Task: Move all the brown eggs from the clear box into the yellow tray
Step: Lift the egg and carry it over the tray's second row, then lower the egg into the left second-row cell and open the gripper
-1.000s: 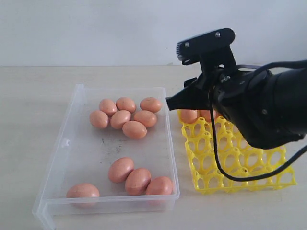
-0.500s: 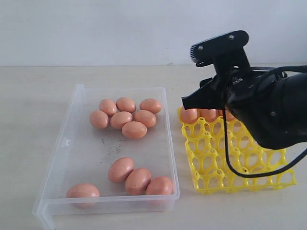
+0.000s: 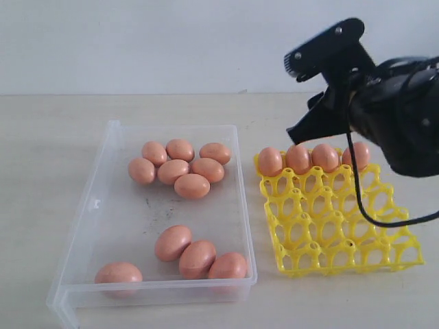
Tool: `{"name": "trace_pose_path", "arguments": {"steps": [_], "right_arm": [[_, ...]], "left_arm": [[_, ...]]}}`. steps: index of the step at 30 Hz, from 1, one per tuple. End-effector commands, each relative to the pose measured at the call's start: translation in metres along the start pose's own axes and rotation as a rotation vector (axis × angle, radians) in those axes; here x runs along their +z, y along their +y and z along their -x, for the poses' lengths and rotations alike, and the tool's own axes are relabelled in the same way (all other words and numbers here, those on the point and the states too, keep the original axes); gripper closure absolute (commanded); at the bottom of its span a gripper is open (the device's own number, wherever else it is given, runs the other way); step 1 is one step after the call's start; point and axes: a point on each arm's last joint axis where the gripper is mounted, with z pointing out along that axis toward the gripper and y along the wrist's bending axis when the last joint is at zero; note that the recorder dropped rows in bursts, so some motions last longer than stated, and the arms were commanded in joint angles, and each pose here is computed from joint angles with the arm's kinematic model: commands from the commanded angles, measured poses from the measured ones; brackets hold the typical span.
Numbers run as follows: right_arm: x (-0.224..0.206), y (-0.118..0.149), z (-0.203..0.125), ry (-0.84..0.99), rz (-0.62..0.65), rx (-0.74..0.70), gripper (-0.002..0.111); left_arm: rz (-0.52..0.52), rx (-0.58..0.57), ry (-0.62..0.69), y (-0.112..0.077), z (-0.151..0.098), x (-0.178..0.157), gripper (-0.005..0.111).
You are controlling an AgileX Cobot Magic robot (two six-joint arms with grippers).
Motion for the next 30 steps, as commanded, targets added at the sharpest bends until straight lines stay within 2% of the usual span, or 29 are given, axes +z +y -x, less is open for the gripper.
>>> {"name": "trace_pose_path", "arguments": {"steps": [1,3,5,6,8,10,12,15,20,22,26,30], "right_arm": [[-0.014,-0.041,0.016,0.087,-0.271,-0.209,0.108],[-0.019,-0.052,0.017,0.185,-0.363,-0.338,0.108],[-0.022,-0.057,0.014,0.302,-0.370,-0.430,0.108],[-0.022,-0.055,0.012,0.346,-0.333,-0.449,0.108],[-0.020,-0.045,0.003,0.414,-0.174,-0.486,0.108],[-0.017,-0.033,-0.004,0.427,0.015,-0.410,0.108],[-0.012,-0.023,-0.005,0.356,0.159,-0.279,0.108],[-0.008,-0.012,-0.003,0.173,0.341,-0.046,0.108],[-0.007,0.011,-0.016,-0.202,0.578,0.175,0.108],[-0.003,0.013,-0.027,-0.292,0.622,0.223,0.108],[0.018,0.016,-0.058,-0.344,0.631,0.287,0.108],[0.036,0.027,-0.074,-0.427,0.676,0.348,0.108]], "left_arm": [[-0.002,-0.018,-0.002,0.000,-0.001,0.000,0.103],[-0.002,-0.018,-0.002,0.000,-0.001,0.000,0.103],[-0.002,-0.018,-0.002,0.000,-0.001,0.000,0.103],[-0.002,-0.018,-0.002,0.000,-0.001,0.000,0.103],[-0.002,-0.018,-0.002,0.000,-0.001,0.000,0.103],[-0.002,-0.018,-0.002,0.000,-0.001,0.000,0.103],[-0.002,-0.018,-0.002,0.000,-0.001,0.000,0.103],[-0.002,-0.018,-0.002,0.000,-0.001,0.000,0.103],[-0.002,-0.018,0.000,0.000,-0.001,0.000,0.103],[-0.002,-0.018,0.000,0.000,-0.001,0.000,0.103],[-0.002,-0.018,-0.002,0.000,-0.001,0.000,0.103],[-0.002,-0.018,-0.002,0.000,-0.001,0.000,0.103]]}}
